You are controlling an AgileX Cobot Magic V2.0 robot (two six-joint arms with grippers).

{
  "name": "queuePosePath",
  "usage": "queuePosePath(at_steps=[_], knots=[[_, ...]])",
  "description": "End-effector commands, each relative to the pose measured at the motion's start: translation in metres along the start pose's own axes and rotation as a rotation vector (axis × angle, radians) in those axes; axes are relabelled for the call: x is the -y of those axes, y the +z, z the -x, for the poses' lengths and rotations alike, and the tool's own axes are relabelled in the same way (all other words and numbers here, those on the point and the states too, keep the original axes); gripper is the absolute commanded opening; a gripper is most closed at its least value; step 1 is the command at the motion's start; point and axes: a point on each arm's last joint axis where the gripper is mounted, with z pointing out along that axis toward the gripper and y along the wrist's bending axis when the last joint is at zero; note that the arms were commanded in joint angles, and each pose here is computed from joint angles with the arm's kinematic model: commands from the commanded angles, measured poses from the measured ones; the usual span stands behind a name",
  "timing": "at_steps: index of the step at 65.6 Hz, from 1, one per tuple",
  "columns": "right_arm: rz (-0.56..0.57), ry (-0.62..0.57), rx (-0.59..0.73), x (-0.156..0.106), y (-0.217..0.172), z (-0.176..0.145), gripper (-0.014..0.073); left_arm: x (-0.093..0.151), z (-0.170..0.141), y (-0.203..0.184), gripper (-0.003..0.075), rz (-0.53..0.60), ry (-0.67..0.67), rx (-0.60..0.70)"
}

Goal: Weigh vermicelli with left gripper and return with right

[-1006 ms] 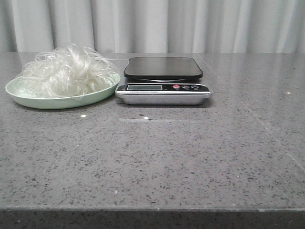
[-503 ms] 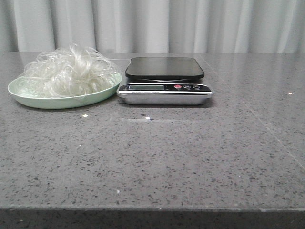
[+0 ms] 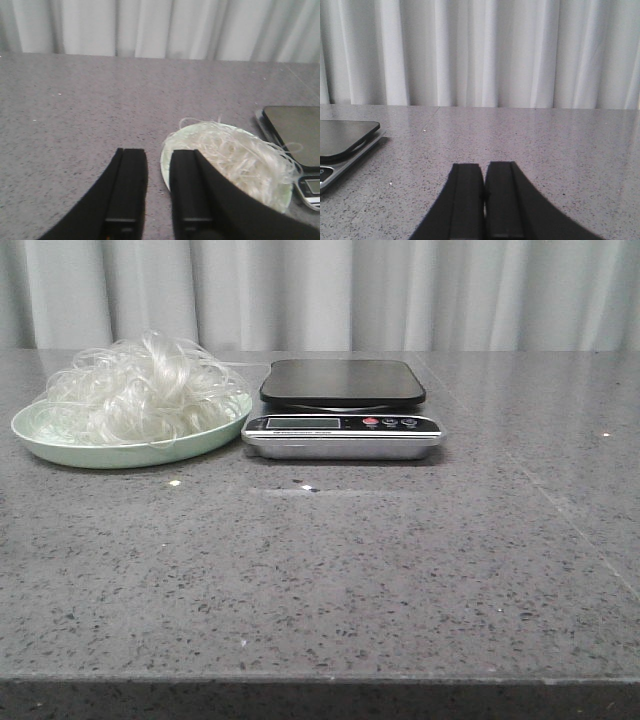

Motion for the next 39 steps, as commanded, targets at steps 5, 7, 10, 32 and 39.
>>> queuePosePath(at_steps=[5,7,10,32,39], knots=[[-0.003,-0.018,0.103,0.0,-0.002,0.011,0.0167,0.025,0.038,0.022,0.0489,-0.133,0.023,-0.014],[-0.003,-0.018,0.103,0.0,-0.002,0.011,0.0167,0.031,0.041,0.03,0.0514,-0.158,0.032,-0.034],[-0.003,-0.018,0.103,0.0,-0.002,0.011,0.0167,0.04,0.047,0.04,0.0531,-0.19,0.044,-0.063],[-0.003,-0.018,0.103,0.0,-0.002,0.011,0.0167,0.072,0.046,0.132,0.0531,-0.226,0.024,-0.322],[-0.003,-0.018,0.103,0.0,-0.002,0.011,0.0167,0.076,0.042,0.155,0.0531,-0.22,0.02,-0.389]])
